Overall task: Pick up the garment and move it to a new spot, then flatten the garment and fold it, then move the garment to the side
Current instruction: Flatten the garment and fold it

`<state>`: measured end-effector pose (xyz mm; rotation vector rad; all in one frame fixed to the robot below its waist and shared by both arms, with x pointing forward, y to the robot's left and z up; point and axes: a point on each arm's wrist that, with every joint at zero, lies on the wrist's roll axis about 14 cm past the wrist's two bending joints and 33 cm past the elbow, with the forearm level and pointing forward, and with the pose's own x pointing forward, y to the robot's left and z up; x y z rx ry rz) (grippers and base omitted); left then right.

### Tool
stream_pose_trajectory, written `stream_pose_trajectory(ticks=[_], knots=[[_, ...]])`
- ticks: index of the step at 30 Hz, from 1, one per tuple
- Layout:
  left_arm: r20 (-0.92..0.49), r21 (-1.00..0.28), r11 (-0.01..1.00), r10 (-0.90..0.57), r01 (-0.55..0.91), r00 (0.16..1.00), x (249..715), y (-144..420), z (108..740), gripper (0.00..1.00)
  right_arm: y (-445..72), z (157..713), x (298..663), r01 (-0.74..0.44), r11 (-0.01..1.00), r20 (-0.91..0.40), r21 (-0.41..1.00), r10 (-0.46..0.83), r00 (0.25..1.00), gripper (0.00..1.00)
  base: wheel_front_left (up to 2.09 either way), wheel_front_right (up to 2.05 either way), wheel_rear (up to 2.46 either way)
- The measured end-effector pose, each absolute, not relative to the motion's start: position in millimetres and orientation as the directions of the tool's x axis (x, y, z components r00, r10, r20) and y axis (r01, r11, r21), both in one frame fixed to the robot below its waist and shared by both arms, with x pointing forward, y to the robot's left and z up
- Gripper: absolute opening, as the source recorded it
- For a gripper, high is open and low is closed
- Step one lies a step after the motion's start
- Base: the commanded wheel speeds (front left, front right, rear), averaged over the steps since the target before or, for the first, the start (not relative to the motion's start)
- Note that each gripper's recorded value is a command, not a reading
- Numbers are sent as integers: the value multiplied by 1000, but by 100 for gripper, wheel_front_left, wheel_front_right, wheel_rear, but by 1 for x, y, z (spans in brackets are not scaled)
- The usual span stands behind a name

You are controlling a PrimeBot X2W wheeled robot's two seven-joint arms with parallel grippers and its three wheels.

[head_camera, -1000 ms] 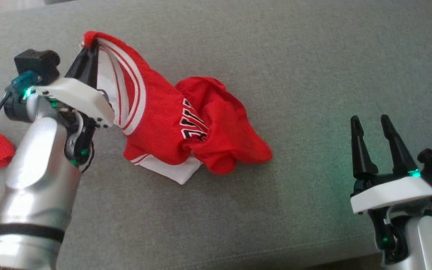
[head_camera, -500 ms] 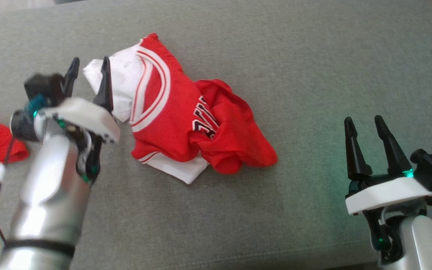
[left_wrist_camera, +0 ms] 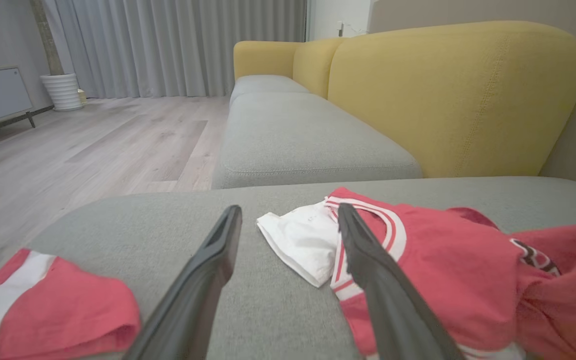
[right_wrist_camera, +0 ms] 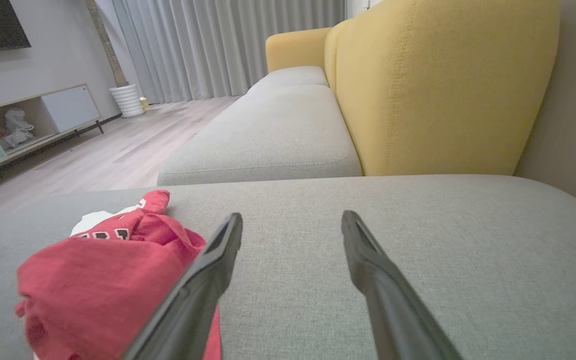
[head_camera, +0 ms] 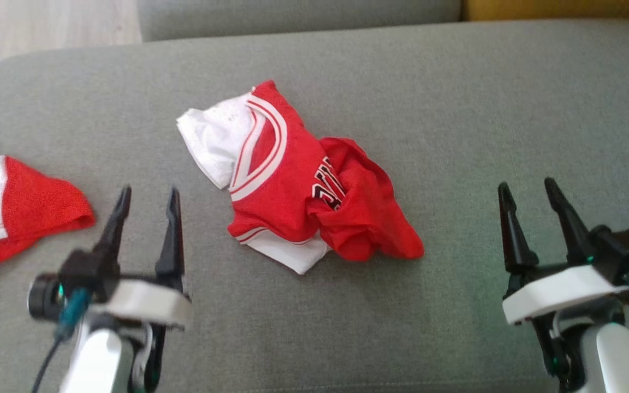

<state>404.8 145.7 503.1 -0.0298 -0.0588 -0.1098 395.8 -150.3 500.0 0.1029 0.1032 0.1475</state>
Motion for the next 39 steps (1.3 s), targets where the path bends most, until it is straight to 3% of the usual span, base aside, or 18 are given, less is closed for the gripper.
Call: stream_pose_trajectory(ticks=[11,25,30,39], knots=[[66,-16,998,-58,59,996,358,155,507,100,-145,501,371,-158,983,-112,97,169,979,100,0,0,0],[60,-18,998,-62,63,996,354,154,507,100,-141,502,371,-170,981,-114,97,180,977,100,0,0,0],[53,-22,997,-72,73,996,357,150,504,100,-129,474,369,-196,973,-216,121,218,952,100,0,0,0],[64,-39,997,-62,65,996,373,150,507,100,-79,394,370,-306,935,-436,178,354,827,100,0,0,0]])
